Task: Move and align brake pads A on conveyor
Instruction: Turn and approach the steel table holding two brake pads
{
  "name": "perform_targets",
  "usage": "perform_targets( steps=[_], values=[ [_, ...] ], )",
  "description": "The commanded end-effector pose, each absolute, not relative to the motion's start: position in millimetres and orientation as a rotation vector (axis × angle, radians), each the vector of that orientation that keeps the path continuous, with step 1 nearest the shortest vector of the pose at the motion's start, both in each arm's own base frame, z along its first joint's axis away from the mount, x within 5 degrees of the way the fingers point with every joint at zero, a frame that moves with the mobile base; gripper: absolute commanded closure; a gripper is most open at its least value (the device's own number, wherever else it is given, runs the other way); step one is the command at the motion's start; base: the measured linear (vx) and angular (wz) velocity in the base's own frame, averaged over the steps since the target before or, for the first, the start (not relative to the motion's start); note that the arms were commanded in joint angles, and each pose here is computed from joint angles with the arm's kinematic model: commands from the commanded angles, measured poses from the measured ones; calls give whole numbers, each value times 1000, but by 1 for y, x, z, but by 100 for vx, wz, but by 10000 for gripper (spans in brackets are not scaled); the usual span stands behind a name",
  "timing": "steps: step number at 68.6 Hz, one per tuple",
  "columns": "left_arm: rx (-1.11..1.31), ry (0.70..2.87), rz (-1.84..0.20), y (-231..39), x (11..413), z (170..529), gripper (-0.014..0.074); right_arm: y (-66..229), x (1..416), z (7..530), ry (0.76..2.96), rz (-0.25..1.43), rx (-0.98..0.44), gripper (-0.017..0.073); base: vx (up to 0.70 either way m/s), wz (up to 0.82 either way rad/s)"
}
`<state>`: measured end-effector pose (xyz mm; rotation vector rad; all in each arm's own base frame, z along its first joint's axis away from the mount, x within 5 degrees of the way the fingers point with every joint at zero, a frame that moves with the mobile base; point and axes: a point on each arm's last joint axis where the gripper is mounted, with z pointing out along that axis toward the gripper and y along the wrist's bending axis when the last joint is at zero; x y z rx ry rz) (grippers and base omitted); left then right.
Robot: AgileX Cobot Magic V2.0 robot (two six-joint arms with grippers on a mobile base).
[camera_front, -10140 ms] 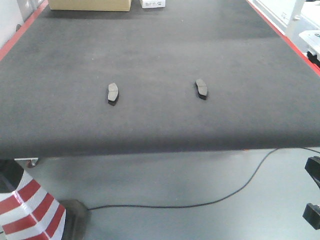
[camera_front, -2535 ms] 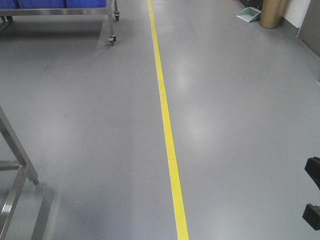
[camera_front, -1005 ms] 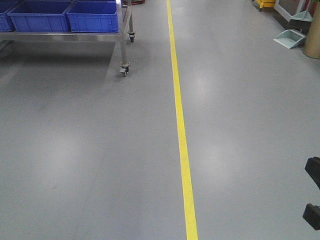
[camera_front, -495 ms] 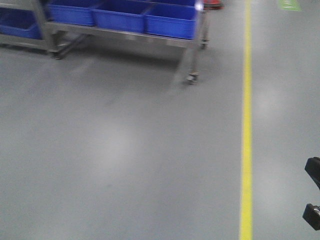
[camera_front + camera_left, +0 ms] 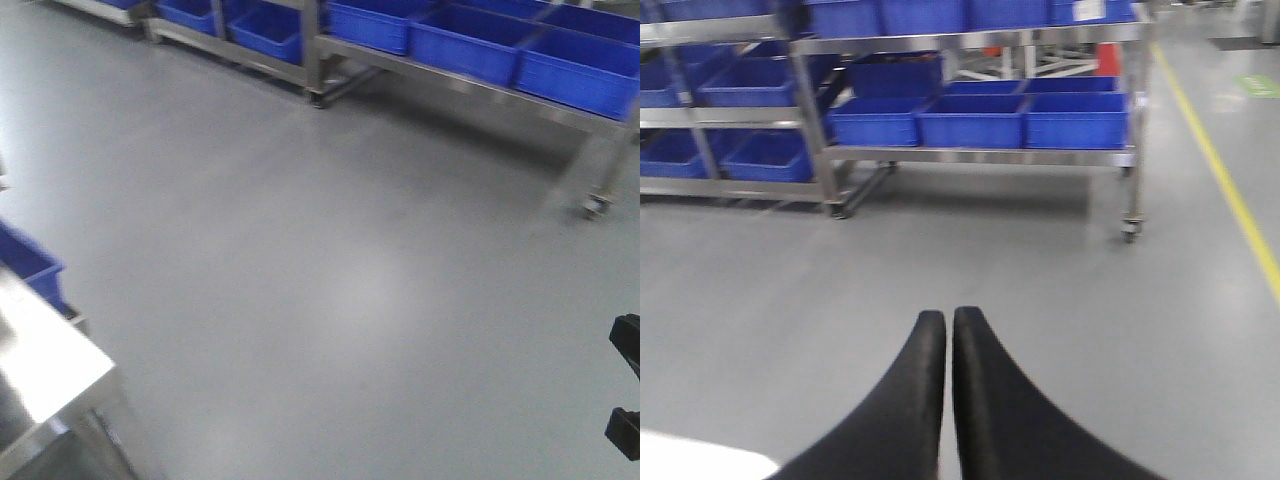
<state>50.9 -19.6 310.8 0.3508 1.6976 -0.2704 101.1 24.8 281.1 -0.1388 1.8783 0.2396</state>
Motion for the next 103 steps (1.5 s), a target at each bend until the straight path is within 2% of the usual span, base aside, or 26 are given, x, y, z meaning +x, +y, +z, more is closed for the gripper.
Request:
perform_targets(
  steps=[1,62,103],
  values=[
    [334,1619,-290,-21,52,324,600,24,103,296,1787,229,-135,569,15,79],
    [334,1619,-290,-21,52,324,600,24,103,296,1788,229,-135,569,11,80],
    [334,1619,-290,-21,52,324,600,24,103,296,1788,229,-135,569,3,19]
  ],
)
